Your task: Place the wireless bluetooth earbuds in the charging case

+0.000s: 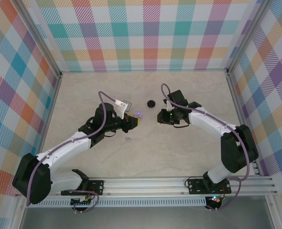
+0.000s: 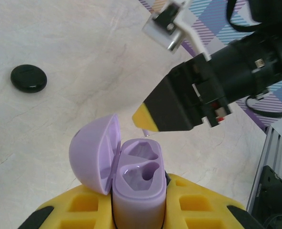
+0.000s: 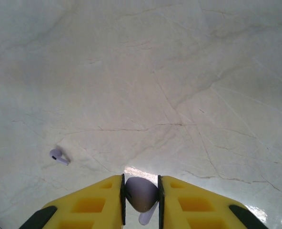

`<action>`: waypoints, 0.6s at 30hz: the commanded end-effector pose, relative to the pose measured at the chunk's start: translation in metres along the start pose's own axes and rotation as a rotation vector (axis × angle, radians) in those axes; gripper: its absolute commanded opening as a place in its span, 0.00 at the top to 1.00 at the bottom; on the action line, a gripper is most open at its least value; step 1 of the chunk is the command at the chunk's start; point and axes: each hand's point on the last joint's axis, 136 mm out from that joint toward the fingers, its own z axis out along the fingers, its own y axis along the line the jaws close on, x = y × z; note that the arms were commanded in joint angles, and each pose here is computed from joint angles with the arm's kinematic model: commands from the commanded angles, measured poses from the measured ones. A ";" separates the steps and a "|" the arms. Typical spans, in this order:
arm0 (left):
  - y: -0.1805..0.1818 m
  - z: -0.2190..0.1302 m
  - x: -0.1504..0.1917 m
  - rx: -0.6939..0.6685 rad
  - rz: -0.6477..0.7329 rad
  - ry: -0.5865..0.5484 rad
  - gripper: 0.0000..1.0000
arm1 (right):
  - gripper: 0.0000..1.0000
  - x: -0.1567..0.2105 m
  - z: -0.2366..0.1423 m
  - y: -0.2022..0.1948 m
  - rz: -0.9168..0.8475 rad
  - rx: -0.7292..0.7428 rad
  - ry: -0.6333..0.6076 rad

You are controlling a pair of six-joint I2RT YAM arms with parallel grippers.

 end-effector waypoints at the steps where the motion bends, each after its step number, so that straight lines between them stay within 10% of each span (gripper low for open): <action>1: 0.002 0.002 -0.006 0.007 -0.009 -0.029 1.00 | 0.76 -0.009 -0.015 0.016 -0.061 -0.073 -0.059; 18: 0.000 0.015 -0.001 0.063 -0.027 -0.001 1.00 | 0.75 -0.022 -0.075 0.063 -0.191 -0.257 -0.205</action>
